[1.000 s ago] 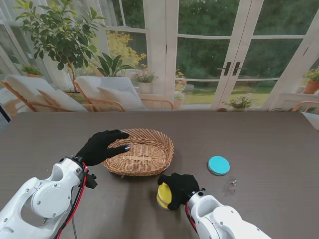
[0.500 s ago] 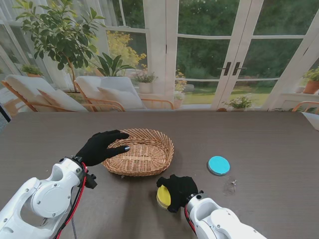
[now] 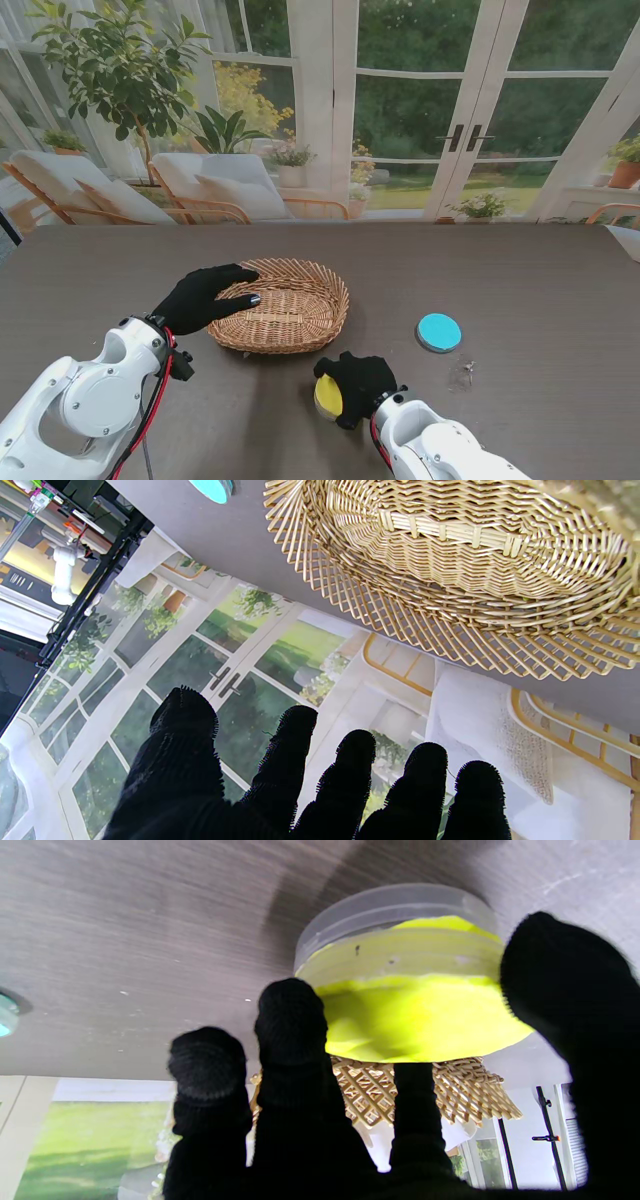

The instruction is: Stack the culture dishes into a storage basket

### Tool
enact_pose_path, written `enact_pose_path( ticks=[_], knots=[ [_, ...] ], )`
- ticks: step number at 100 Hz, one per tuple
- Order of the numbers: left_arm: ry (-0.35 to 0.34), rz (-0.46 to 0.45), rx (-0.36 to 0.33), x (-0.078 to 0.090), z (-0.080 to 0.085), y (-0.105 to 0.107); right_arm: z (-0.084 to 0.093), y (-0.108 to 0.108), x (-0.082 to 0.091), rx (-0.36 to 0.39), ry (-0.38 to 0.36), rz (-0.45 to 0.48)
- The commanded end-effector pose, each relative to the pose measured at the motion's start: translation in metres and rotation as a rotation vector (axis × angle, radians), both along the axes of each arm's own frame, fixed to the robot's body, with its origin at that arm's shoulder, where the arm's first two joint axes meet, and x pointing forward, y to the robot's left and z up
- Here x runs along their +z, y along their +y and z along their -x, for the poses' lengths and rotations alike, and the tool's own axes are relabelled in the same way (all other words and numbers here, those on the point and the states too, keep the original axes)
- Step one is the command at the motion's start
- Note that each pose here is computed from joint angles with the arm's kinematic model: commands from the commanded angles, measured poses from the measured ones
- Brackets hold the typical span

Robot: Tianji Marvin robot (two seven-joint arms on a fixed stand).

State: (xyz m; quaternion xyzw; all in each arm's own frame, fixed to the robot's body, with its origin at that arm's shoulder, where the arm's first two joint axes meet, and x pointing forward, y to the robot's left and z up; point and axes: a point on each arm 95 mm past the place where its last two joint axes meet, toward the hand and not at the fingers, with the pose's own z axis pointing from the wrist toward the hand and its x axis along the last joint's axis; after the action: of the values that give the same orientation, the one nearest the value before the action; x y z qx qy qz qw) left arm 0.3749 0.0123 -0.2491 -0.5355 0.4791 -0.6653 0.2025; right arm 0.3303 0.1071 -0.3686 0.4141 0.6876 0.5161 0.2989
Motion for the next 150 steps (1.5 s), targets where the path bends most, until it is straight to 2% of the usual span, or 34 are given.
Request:
enact_pose_path(
  ticks=[1, 74, 150],
  knots=[
    [0.019, -0.002, -0.009, -0.0002, 0.0017, -0.0012, 0.0044, 0.0022, -0.0031, 0.007, 0.017, 0.009],
    [0.019, -0.003, -0.014, -0.0009, 0.0006, -0.0013, 0.0042, 0.0052, -0.0049, -0.001, -0.029, 0.01],
    [0.034, -0.002, -0.019, -0.0017, -0.0005, -0.0017, 0.0054, 0.005, -0.0054, -0.006, -0.025, 0.022]
  ],
)
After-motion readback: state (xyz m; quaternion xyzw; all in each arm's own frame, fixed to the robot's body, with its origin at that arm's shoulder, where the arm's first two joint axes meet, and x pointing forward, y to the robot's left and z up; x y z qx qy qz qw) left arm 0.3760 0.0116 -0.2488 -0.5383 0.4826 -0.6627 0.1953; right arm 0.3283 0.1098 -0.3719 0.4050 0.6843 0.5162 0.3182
